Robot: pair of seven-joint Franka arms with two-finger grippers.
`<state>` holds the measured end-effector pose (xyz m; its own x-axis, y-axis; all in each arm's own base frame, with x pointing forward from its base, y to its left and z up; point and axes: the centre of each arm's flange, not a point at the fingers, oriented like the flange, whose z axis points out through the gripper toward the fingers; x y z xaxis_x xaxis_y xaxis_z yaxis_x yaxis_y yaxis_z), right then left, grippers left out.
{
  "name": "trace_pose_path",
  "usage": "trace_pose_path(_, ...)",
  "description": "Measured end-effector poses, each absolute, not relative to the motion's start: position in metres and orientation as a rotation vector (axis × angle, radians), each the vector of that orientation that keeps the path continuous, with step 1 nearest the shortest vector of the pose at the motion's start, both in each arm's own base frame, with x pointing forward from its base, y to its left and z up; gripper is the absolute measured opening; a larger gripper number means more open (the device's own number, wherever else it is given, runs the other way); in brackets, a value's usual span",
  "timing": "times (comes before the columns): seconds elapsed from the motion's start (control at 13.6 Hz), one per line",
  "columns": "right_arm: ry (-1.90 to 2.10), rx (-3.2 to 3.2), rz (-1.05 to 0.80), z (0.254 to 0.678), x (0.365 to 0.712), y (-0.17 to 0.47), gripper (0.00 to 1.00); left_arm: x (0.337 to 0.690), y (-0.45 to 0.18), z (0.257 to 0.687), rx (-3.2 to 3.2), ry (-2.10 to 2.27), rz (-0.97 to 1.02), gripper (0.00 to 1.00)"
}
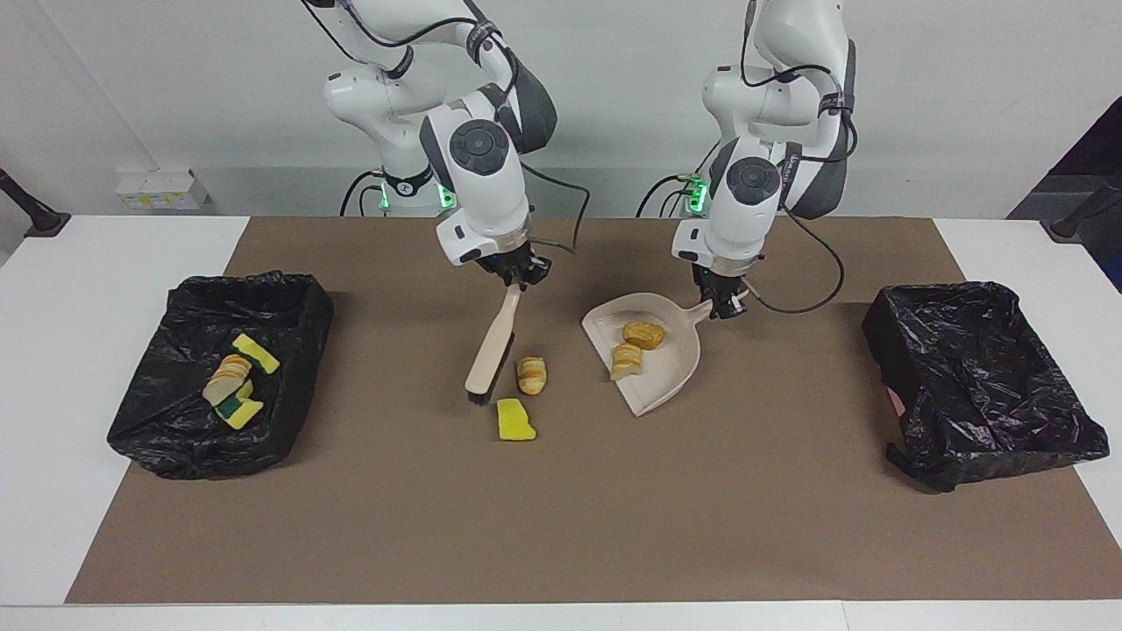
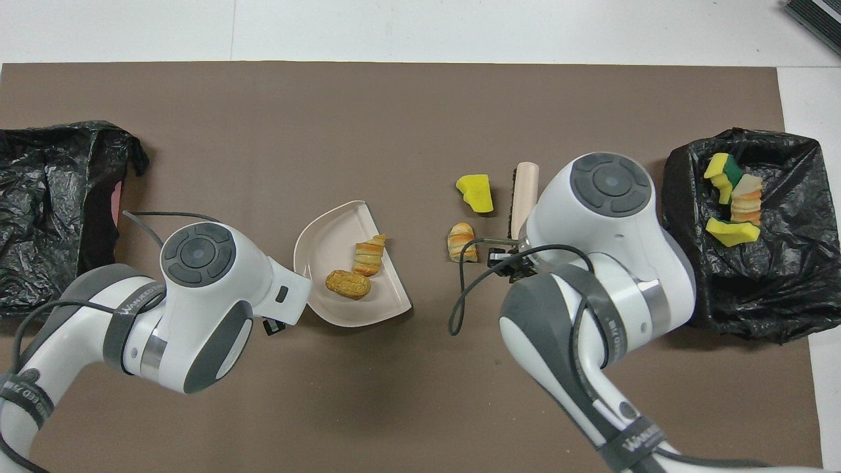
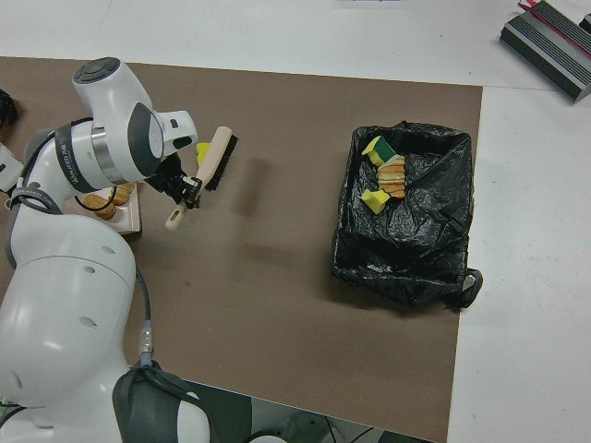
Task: Sweep and dump trash in bin
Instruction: 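Sweep the yellow sponge and bread into the dustpan with the right gripper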
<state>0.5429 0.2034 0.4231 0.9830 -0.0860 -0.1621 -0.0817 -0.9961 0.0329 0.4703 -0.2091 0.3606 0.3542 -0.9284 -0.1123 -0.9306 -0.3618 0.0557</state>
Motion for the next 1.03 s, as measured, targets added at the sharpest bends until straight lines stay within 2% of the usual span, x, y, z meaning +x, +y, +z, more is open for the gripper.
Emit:
trace_pose_path(0.22, 0.232, 3.036, -0.227, 0.403, 0.566, 0.153, 0.26, 0.470, -0.209, 0.360, -2.573, 1.763, 0.194, 0.31)
trace_pose_path(0.44, 0.441, 3.000, -0.234, 0.363, 0.574, 0.150, 0.26, 0.470, -0.209, 0.360, -2.574, 1.762, 0.194, 0.31)
trace_pose_path(0.74, 0.543, 2.991, -0.194, 0.334, 0.561, 0.182, 0.26, 0.470, -0.209, 0.360, -2.575, 1.761, 0.194, 0.31)
trace_pose_path(1.03, 0.526, 3.028, -0.203, 0.328, 0.540, 0.230, 0.26, 0.470, -0.209, 0.360, -2.575, 1.761, 0.194, 0.31)
